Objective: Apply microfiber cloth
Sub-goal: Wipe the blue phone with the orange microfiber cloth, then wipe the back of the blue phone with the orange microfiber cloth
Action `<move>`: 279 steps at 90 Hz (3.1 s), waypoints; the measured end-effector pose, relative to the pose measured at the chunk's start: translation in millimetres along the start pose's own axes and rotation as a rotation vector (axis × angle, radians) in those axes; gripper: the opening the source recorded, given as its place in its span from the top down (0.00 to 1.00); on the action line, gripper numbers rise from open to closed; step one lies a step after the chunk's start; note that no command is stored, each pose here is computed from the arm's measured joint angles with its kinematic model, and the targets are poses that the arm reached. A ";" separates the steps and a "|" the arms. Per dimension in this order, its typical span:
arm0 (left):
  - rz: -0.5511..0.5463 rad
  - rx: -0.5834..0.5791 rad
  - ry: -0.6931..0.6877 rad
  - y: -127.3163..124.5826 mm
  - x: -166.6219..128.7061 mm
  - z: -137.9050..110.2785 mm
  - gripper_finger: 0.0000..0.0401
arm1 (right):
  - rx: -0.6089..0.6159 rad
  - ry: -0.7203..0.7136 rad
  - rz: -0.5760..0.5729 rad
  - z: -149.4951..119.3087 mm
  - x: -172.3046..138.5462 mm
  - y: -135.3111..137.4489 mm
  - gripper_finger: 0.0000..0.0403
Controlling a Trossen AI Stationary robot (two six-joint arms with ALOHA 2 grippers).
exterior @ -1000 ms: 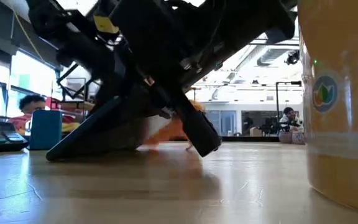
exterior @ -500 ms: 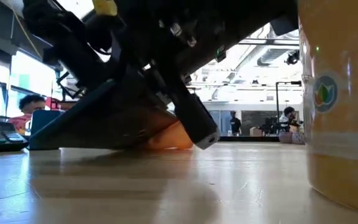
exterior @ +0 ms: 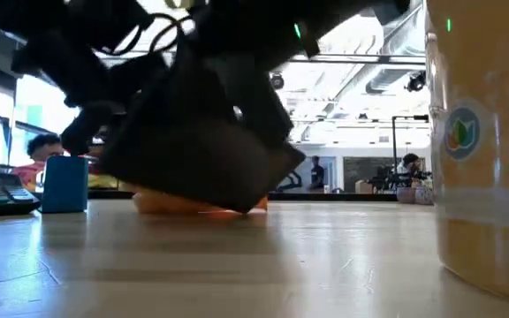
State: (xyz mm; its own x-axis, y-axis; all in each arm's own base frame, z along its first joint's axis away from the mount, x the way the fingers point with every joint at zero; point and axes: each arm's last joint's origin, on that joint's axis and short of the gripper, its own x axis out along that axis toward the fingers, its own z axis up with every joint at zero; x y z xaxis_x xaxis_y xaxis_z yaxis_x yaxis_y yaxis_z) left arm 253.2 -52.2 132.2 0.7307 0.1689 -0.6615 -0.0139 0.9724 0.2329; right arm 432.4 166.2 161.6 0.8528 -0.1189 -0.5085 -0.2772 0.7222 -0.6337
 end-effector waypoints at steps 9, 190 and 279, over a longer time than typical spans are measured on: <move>-0.002 -0.039 -0.017 0.3 -1.7 -5.5 1.00 | 0.016 0.046 0.022 -4.4 -2.0 -3.5 1.00; -0.134 -0.275 -0.293 -5.2 -37.8 26.3 0.70 | 0.366 0.548 -0.223 -34.7 -4.3 -76.7 0.53; 0.383 -0.428 0.143 71.7 -50.0 -19.1 0.63 | 0.490 0.442 0.010 -75.7 48.3 -99.9 0.53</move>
State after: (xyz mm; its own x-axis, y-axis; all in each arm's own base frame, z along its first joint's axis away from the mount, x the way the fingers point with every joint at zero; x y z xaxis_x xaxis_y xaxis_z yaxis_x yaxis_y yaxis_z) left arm 202.6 12.2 168.3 0.5206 0.5122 -0.6831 -0.5550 0.8110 0.1852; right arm 467.9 36.7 156.2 0.5604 -0.3036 -0.7706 0.0383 0.9389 -0.3421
